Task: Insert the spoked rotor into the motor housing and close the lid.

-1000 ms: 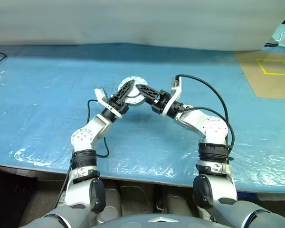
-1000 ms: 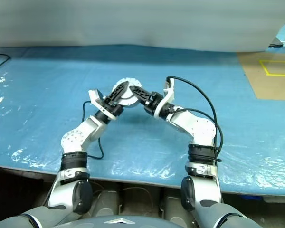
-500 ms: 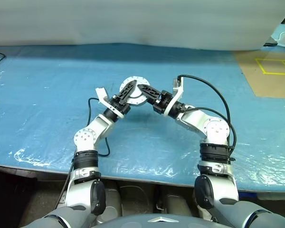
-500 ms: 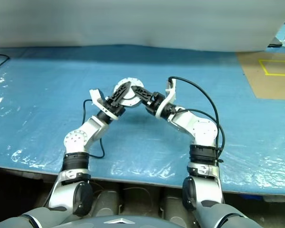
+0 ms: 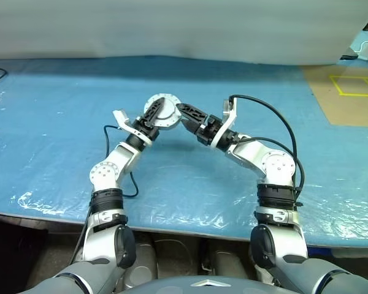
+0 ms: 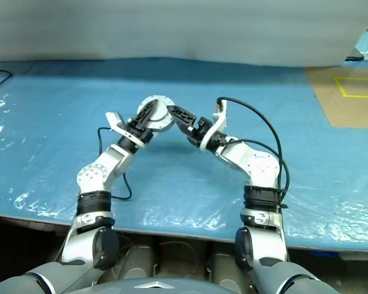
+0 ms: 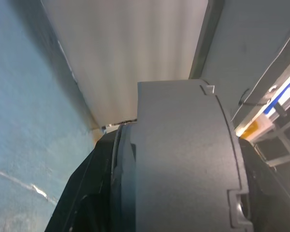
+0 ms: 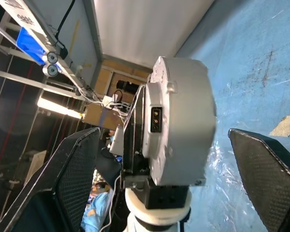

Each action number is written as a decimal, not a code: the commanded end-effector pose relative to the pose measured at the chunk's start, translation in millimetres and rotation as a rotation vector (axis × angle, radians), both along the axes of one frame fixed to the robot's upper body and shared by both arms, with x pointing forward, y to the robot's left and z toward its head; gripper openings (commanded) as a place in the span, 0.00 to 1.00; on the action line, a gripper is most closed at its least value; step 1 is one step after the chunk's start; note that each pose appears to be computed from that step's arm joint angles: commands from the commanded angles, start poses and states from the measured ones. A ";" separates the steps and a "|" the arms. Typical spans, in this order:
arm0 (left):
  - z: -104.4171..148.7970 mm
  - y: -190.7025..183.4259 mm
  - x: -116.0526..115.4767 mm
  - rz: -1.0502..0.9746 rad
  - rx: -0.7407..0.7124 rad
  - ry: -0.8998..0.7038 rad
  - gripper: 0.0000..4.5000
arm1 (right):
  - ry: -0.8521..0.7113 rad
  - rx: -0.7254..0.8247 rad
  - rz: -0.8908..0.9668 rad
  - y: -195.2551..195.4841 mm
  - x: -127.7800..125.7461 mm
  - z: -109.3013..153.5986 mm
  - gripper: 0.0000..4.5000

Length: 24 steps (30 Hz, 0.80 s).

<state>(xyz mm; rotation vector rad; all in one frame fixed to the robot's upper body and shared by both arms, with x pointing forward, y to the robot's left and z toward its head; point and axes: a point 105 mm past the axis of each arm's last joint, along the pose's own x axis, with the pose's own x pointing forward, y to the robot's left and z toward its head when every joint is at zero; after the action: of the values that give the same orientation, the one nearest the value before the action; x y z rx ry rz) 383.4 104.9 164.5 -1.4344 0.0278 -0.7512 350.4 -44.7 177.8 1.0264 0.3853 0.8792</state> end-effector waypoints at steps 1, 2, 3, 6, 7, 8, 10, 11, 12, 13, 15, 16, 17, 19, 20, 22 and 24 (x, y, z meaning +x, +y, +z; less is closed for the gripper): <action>36.3 12.4 2.7 0.054 -0.019 -0.115 0.53 | -0.045 -0.022 -0.026 -5.7 1.4 6.3 0.99; 37.0 17.6 4.6 0.082 -0.006 -0.117 0.53 | -0.045 -0.029 -0.033 -7.5 2.1 5.3 0.99; 34.9 24.0 7.8 0.123 0.029 -0.108 0.53 | -0.049 -0.034 -0.040 -9.3 2.5 5.3 0.99; 19.3 46.8 20.0 0.260 0.122 -0.040 0.53 | -0.061 -0.055 -0.057 -13.2 3.6 4.8 0.99; 8.7 55.2 24.5 0.306 0.161 0.002 0.53 | -0.061 -0.063 -0.062 -14.2 4.1 3.7 0.99; -0.8 62.4 28.0 0.343 0.192 0.037 0.53 | -0.061 -0.072 -0.067 -15.0 4.8 2.4 0.99; -18.7 78.7 33.5 0.419 0.239 0.106 0.53 | -0.057 -0.087 -0.073 -15.0 5.7 -0.5 0.99; -23.8 84.9 35.4 0.448 0.255 0.125 0.53 | -0.056 -0.091 -0.073 -14.4 5.7 -1.2 0.99; -27.9 90.8 36.8 0.471 0.261 0.140 0.53 | -0.059 -0.096 -0.070 -13.2 5.2 -1.6 0.99; -30.8 94.9 38.3 0.488 0.265 0.149 0.53 | -0.062 -0.099 -0.068 -12.5 5.2 -1.8 0.99; -40.7 104.9 42.7 0.537 0.306 0.183 0.53 | -0.066 -0.108 -0.062 -10.2 5.3 -2.4 0.99; -44.3 108.9 44.9 0.558 0.328 0.198 0.53 | -0.068 -0.112 -0.061 -9.3 5.6 -2.4 0.99; -45.2 113.2 47.1 0.576 0.335 0.202 0.53 | -0.071 -0.116 -0.059 -8.5 5.6 -2.4 0.99; -44.0 119.3 51.1 0.598 0.334 0.200 0.53 | -0.078 -0.128 -0.057 -8.0 6.2 -2.8 0.99; -43.4 123.8 52.9 0.618 0.341 0.202 0.53 | -0.081 -0.132 -0.056 -7.8 6.3 -3.0 0.99; -43.7 131.6 55.9 0.652 0.361 0.214 0.53 | -0.085 -0.139 -0.058 -8.1 6.9 -3.1 0.99; -43.8 137.0 57.5 0.671 0.380 0.216 0.53 | -0.088 -0.145 -0.063 -9.3 6.8 -3.6 0.99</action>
<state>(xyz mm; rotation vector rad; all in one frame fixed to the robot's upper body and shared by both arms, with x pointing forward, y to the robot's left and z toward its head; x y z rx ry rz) 436.3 229.3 94.3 -1.0892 -0.0281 -0.0113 358.2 -52.9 159.0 0.8765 0.3947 0.7970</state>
